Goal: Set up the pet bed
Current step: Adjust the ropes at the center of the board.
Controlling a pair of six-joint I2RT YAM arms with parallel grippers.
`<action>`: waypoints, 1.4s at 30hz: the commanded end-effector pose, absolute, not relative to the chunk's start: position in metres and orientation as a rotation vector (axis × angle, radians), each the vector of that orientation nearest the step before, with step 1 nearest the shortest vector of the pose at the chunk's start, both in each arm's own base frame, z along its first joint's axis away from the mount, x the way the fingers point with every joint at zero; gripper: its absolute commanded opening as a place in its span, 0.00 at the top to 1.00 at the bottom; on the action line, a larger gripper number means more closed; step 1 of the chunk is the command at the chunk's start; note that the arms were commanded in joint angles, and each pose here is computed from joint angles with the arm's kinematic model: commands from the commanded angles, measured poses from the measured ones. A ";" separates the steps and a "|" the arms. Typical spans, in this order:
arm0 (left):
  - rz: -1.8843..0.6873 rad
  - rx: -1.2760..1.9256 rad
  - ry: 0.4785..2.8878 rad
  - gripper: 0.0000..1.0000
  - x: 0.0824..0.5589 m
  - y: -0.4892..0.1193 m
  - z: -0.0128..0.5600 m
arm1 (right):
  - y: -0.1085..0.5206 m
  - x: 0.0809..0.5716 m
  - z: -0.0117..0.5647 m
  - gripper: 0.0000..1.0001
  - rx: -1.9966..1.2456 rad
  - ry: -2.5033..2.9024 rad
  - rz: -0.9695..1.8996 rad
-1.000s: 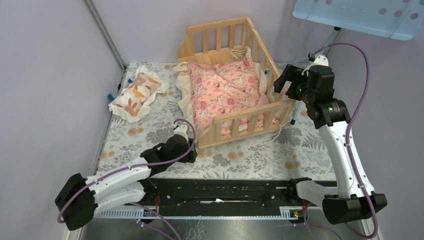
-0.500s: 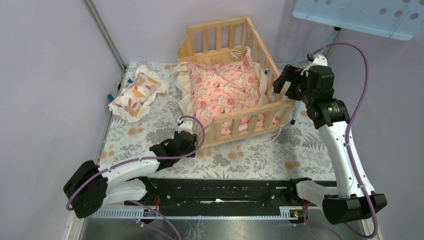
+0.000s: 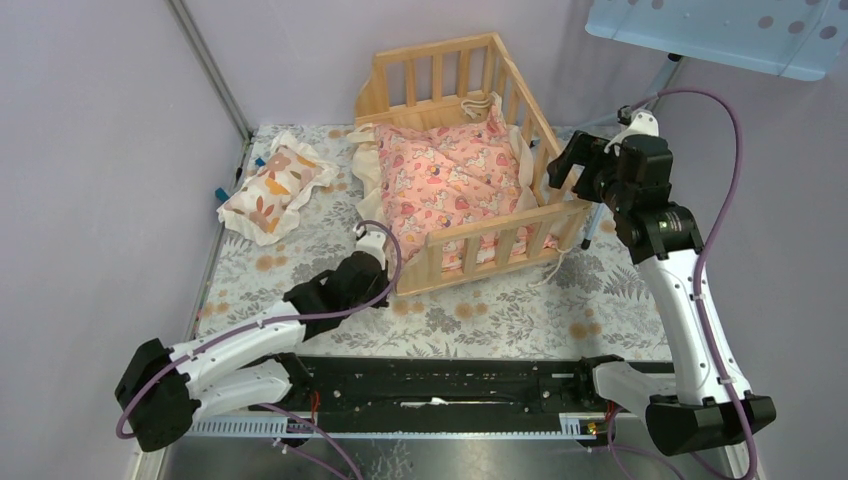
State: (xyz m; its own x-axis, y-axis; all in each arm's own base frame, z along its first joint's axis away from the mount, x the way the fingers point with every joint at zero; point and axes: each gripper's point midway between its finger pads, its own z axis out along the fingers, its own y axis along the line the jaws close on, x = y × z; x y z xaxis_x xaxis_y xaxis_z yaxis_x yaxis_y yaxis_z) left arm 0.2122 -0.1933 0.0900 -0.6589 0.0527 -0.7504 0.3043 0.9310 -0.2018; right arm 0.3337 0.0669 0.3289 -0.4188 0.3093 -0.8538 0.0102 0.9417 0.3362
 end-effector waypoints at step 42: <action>-0.557 0.174 2.344 0.62 0.180 -0.210 0.057 | 0.087 0.327 0.335 0.00 0.136 1.920 0.460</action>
State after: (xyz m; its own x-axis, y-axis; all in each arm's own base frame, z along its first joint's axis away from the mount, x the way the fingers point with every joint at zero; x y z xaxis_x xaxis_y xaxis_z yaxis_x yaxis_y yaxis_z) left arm 0.1666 -0.1980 0.0474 -0.7960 -0.0326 -0.6044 0.2204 0.9144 -0.3395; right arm 0.3247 0.0810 0.3269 -0.4132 0.3124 -0.8554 -0.0760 0.9242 0.3742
